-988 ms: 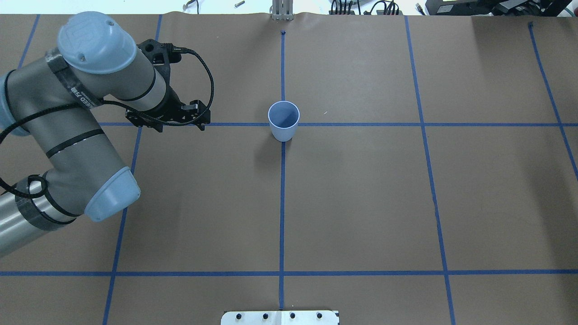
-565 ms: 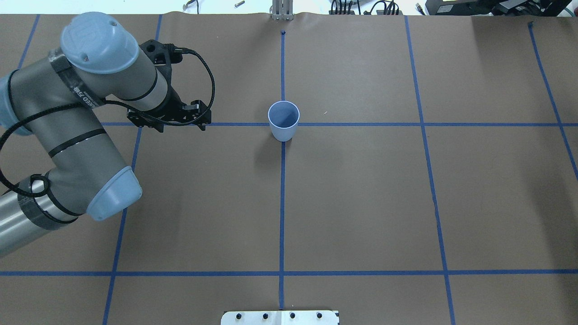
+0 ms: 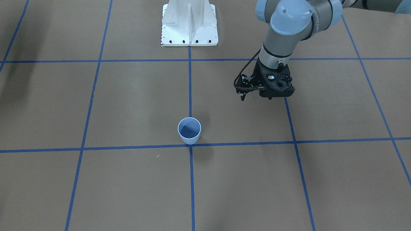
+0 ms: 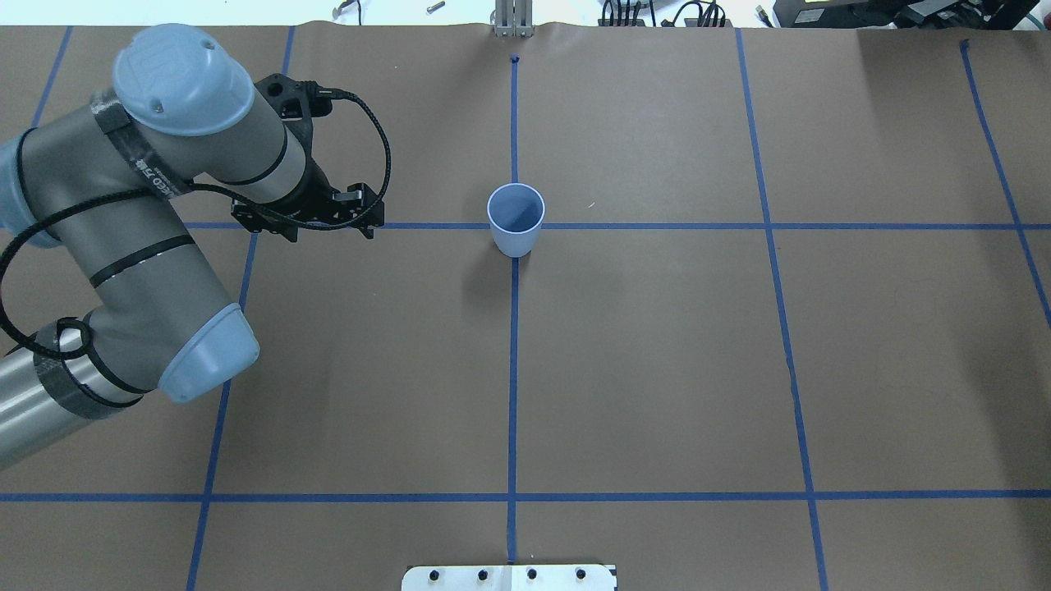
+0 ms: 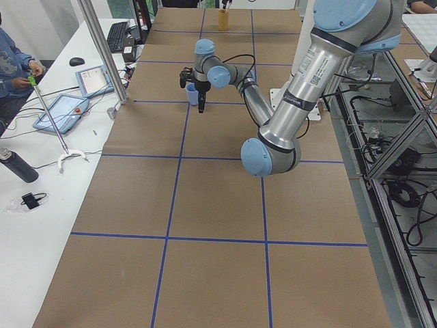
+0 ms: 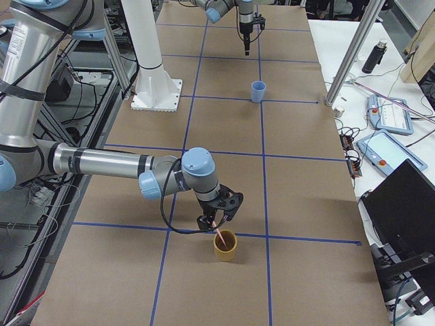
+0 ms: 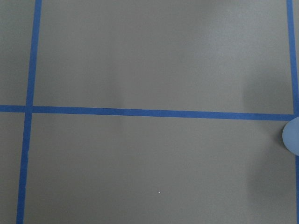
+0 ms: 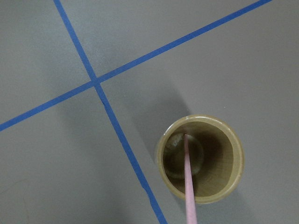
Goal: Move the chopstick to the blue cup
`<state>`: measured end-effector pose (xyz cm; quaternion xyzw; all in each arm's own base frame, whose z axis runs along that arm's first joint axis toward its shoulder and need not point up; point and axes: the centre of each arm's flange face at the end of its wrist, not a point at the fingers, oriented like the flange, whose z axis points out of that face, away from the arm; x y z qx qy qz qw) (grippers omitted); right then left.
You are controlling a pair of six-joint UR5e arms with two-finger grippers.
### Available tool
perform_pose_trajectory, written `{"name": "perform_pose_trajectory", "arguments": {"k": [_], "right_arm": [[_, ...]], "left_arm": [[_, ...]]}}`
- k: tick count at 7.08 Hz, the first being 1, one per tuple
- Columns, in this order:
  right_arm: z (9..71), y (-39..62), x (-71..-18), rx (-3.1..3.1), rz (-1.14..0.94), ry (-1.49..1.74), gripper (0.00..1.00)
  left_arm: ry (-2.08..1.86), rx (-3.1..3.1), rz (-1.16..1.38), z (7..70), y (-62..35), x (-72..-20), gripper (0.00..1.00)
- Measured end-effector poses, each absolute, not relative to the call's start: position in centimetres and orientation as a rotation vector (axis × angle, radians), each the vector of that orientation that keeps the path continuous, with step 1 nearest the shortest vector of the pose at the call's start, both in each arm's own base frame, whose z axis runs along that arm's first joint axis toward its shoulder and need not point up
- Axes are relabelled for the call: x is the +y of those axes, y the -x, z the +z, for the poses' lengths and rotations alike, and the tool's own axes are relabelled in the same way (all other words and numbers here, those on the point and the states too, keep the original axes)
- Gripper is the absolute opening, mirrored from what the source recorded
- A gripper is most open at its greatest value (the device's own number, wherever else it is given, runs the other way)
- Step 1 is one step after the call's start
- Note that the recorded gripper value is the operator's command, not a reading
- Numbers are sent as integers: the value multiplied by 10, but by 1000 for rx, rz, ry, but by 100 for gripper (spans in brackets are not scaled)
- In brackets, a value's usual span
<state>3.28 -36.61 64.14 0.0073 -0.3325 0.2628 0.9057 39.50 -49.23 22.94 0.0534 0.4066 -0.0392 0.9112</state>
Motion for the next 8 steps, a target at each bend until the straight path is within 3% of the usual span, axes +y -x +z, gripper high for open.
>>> {"name": "perform_pose_trajectory", "arguments": {"k": [2,3,4,5,8], "right_arm": [[644,-33,-362,-681,543,-15,35],[644,-34,-360,-681,543,-16,26],[644,-34,-359,-682,542,-17,25],[644,-34,-359,-683,542,-17,18],[641,-34,-357,-685,540,-21,13]], "left_arm": [[-101,838,-98,230,-396,-492,98],[-96,837,-106,230,-398,-493,98],[-94,837,-110,230,-398,-494,98],[-93,837,-112,230,-398,-494,98],[-92,836,-114,230,-399,-494,98]]}}
